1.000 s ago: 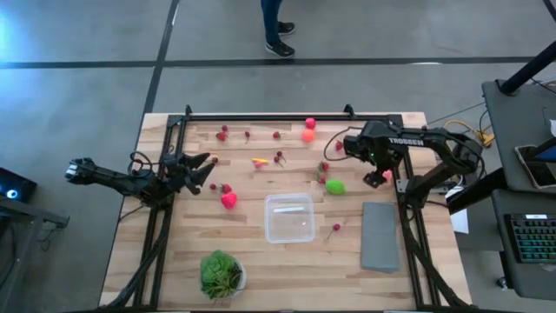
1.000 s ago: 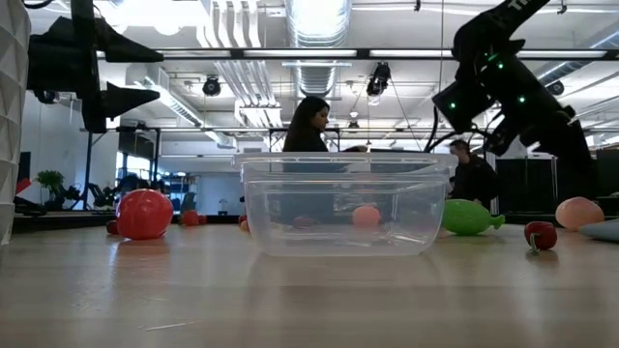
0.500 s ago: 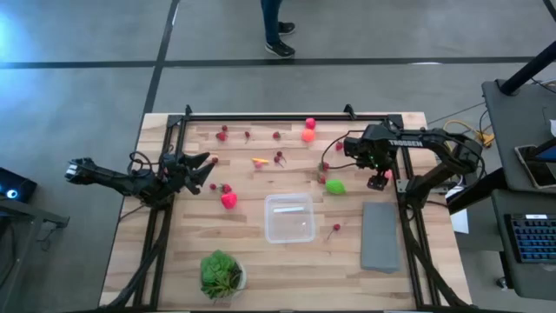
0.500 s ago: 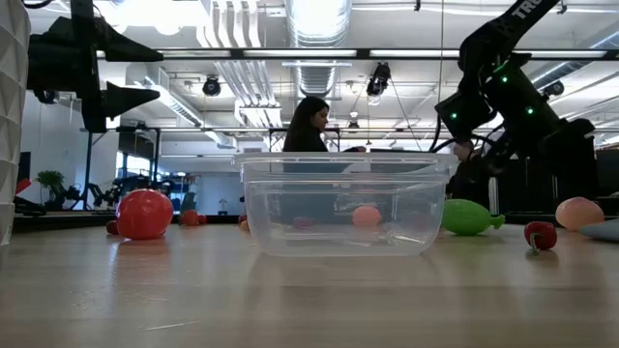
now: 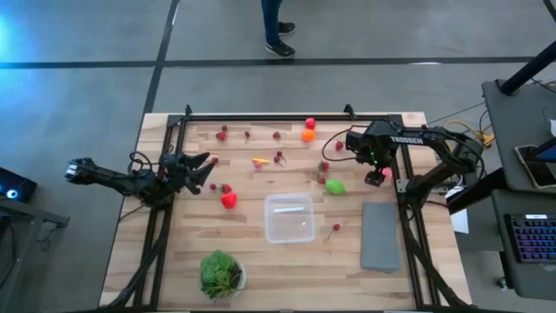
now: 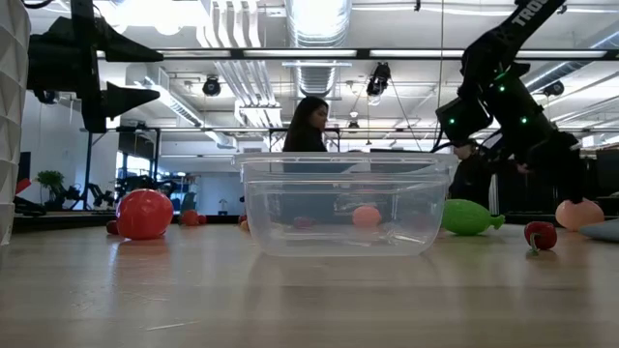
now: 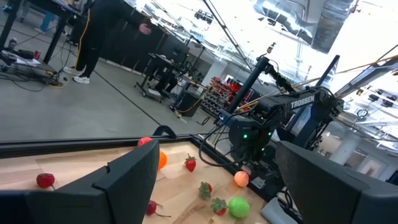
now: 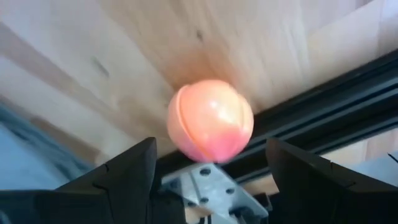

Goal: Pick and placing Produce into tupperware
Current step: Put the pink peach into the transparent bin

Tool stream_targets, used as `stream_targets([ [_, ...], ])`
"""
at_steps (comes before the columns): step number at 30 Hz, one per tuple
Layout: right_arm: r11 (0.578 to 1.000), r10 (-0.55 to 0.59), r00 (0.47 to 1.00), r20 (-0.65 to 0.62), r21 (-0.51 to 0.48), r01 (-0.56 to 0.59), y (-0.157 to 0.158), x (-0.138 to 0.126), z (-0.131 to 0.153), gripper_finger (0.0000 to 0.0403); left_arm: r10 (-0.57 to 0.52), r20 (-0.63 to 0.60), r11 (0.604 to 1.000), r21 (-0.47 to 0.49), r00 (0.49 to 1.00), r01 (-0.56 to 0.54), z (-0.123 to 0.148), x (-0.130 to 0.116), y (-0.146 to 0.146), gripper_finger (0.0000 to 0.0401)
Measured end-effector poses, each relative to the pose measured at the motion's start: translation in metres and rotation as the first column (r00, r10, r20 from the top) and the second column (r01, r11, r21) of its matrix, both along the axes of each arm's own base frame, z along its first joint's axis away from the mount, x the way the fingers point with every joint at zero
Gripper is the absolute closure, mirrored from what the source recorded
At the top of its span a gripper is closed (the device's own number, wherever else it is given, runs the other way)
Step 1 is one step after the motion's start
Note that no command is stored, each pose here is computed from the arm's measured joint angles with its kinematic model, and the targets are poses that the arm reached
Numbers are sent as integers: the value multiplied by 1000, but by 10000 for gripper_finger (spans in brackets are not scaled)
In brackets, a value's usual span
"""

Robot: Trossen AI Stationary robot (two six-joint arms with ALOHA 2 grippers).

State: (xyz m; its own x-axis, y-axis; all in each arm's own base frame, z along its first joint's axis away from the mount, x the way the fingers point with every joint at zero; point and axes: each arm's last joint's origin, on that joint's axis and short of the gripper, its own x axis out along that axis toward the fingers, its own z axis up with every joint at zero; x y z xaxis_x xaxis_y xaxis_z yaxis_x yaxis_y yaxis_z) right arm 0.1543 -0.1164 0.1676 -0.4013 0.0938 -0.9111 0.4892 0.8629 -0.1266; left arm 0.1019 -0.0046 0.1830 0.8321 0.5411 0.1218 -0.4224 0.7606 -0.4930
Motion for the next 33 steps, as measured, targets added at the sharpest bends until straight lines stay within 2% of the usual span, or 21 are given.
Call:
stream_targets([
  [13,999,-37,998,-47,29,39,-7,-3,-10,108,0,-14,1000,4,1000,0,-1,1,0,92],
  [33,985,-45,976,-213,154,79,-15,0,-47,108,-1,-20,1000,5,1000,1,-2,1,0,92],
])
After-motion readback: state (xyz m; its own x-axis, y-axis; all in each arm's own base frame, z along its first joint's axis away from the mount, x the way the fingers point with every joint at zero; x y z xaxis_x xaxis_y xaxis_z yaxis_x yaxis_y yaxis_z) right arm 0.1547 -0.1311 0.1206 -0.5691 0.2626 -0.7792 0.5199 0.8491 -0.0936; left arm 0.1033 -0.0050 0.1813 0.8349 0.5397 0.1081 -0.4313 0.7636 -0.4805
